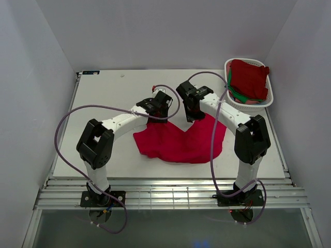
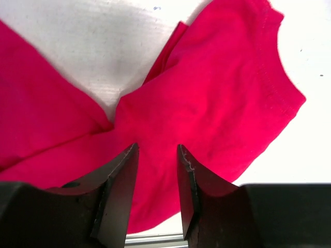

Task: Fold and stack the t-shirts
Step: Flatten out the tshirt

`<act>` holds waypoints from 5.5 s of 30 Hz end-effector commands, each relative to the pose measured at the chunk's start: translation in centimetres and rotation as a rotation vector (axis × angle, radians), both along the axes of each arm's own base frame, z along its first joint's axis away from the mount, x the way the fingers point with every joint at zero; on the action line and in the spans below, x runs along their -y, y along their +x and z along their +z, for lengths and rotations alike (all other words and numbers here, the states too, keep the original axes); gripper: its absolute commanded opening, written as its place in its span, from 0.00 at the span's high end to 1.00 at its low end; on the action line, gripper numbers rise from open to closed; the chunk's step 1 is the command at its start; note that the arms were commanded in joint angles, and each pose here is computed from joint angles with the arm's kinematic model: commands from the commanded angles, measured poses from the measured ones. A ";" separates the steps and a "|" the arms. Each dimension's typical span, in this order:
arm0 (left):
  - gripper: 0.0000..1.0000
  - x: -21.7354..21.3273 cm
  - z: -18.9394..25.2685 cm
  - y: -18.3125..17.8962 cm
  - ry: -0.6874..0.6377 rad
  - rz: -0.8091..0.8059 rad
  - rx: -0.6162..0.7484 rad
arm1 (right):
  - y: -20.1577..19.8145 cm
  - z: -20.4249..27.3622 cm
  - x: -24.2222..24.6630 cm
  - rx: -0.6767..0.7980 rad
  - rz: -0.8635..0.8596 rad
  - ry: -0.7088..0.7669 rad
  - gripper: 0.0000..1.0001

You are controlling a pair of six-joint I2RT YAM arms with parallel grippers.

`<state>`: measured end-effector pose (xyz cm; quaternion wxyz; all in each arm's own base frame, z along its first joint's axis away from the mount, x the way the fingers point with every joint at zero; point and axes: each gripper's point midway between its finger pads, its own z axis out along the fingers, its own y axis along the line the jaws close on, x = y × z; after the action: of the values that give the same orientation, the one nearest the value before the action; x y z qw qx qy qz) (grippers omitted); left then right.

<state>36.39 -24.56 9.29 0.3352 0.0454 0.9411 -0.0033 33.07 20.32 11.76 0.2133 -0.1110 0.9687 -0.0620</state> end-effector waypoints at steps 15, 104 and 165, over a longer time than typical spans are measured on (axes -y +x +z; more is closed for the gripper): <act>0.40 0.6 -2.0 3.8 -0.050 -0.030 0.022 | 3.3 -3.1 2.6 0.006 -0.072 0.021 0.60; 0.21 -14.8 3.5 -3.0 -0.019 0.370 -0.077 | 17.6 0.0 -9.9 0.204 0.113 0.367 0.45; 0.99 -23.6 9.2 1.8 -0.071 0.485 -0.022 | -2.5 11.5 10.7 0.103 -0.195 0.022 0.92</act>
<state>39.75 -0.93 17.45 0.3084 -0.1938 0.9295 0.0573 34.73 11.89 24.29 0.3163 -0.0395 0.9465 -0.0511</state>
